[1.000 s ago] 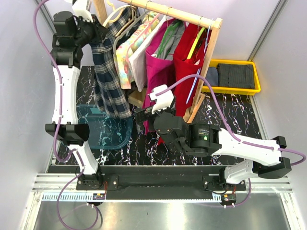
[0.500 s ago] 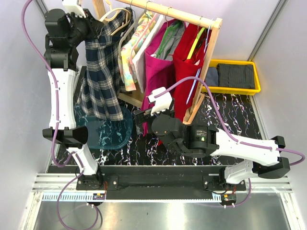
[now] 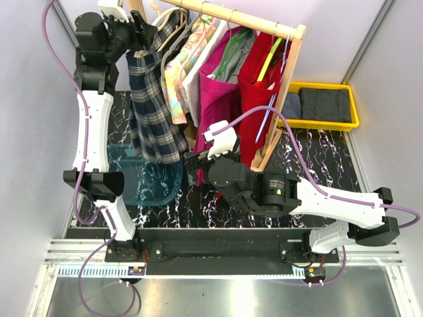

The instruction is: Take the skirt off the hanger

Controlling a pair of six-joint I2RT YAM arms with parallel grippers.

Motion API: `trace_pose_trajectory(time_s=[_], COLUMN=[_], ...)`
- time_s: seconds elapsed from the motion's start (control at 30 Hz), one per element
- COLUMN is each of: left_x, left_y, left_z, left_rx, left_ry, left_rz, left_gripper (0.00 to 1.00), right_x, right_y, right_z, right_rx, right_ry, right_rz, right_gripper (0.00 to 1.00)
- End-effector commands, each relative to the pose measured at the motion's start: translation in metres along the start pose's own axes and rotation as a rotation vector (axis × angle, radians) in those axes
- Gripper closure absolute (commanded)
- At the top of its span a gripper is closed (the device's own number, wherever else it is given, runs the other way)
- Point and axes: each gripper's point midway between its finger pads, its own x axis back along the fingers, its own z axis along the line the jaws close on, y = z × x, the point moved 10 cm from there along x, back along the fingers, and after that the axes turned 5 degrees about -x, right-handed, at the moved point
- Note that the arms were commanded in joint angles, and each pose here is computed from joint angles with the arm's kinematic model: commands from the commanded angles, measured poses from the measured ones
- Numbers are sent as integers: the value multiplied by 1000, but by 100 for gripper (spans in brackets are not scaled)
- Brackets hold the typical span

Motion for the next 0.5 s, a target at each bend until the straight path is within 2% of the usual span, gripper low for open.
trace_pose_trajectory(time_s=[0.0, 0.3, 0.4, 0.47], left_x=[-10, -35, -44, -46], left_y=[13, 4, -2, -6], left_z=[-1, 1, 2, 3], left_rx=[-63, -128, -138, -147], left_ry=[17, 89, 110, 108], left_rz=[-92, -100, -97, -87], left_gripper=[36, 35, 43, 60], right_x=[4, 8, 8, 9], right_y=[15, 19, 21, 21], right_z=[-5, -9, -11, -12], right_rx=[-65, -88, -89, -93], right_ry=[-16, -8, -12, -15], right_rz=[-51, -58, -63, -65], right_gripper=[3, 3, 3, 3])
